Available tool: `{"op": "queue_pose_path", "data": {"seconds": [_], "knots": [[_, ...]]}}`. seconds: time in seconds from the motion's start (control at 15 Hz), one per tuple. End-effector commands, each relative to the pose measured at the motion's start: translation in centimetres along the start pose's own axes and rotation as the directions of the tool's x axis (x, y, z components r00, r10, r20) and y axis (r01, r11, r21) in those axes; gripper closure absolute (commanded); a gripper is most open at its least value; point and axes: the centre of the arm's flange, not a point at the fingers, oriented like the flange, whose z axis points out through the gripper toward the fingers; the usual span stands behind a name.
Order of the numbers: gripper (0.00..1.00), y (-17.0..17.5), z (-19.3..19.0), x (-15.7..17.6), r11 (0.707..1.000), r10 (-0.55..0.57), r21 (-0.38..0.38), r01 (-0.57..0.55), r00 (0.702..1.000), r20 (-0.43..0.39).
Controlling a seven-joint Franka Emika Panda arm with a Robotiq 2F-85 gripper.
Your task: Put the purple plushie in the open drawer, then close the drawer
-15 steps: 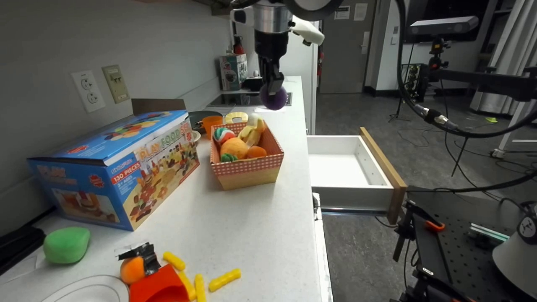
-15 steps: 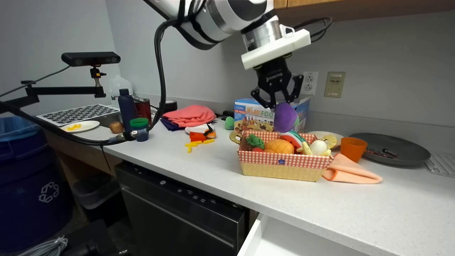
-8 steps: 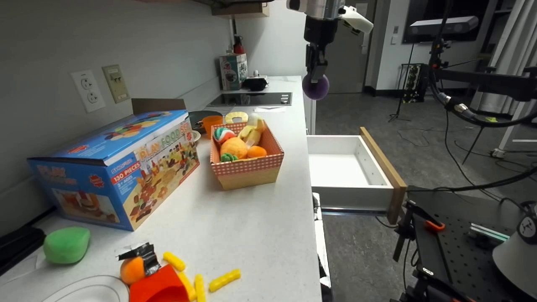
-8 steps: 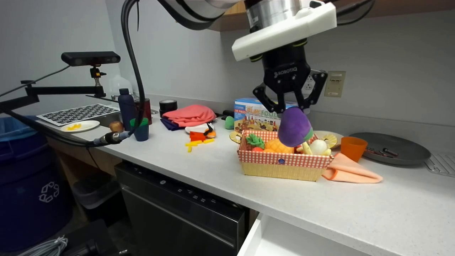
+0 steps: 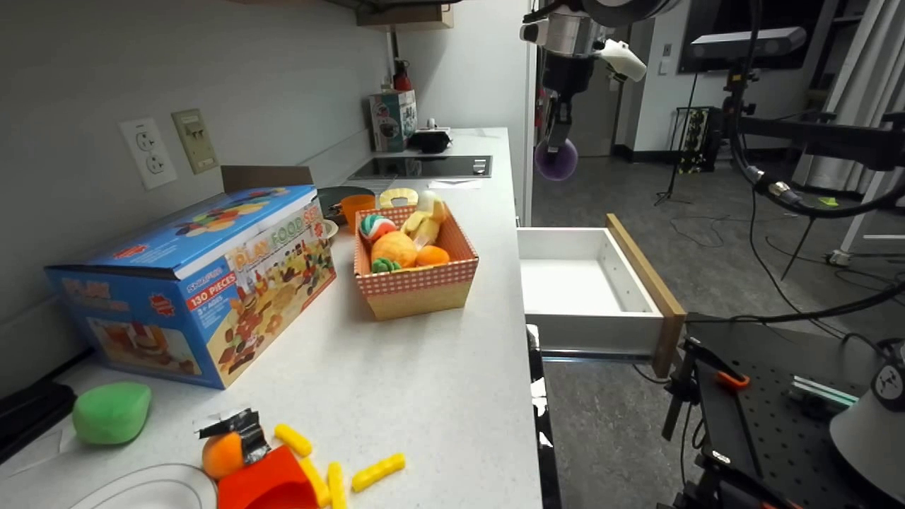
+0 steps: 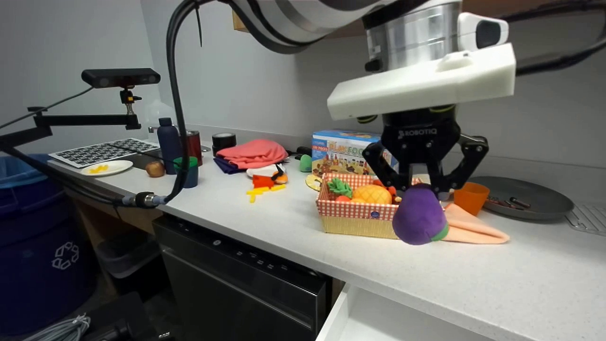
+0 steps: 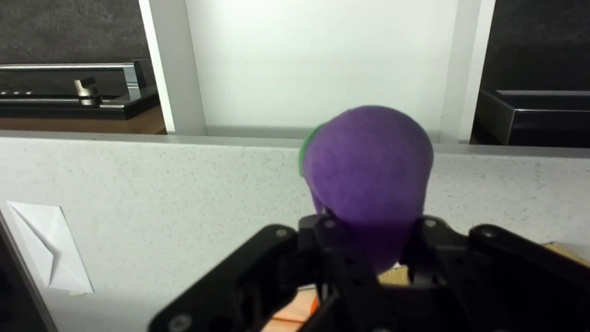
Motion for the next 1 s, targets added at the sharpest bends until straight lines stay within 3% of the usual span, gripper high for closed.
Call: {"op": "queue_pose_path", "data": {"seconds": [0.0,0.53,0.6,0.67,0.73,0.93], "knots": [[0.93,2.4,2.3,-1.1,0.998,0.065,0.025,-0.065,0.998,-0.023],[0.93,4.5,5.9,-2.0,0.984,0.161,0.069,-0.164,0.986,0.045],[0.77,4.6,6.1,-2.0,0.983,0.169,0.07,-0.172,0.984,0.049],[0.47,4.6,6.3,-2.0,0.982,0.171,0.072,-0.175,0.984,0.054],[0.46,4.6,6.4,-1.9,0.982,0.172,0.073,-0.176,0.984,0.055],[0.26,4.2,6.4,-1.5,0.983,0.16,0.078,-0.164,0.985,0.056]]}}
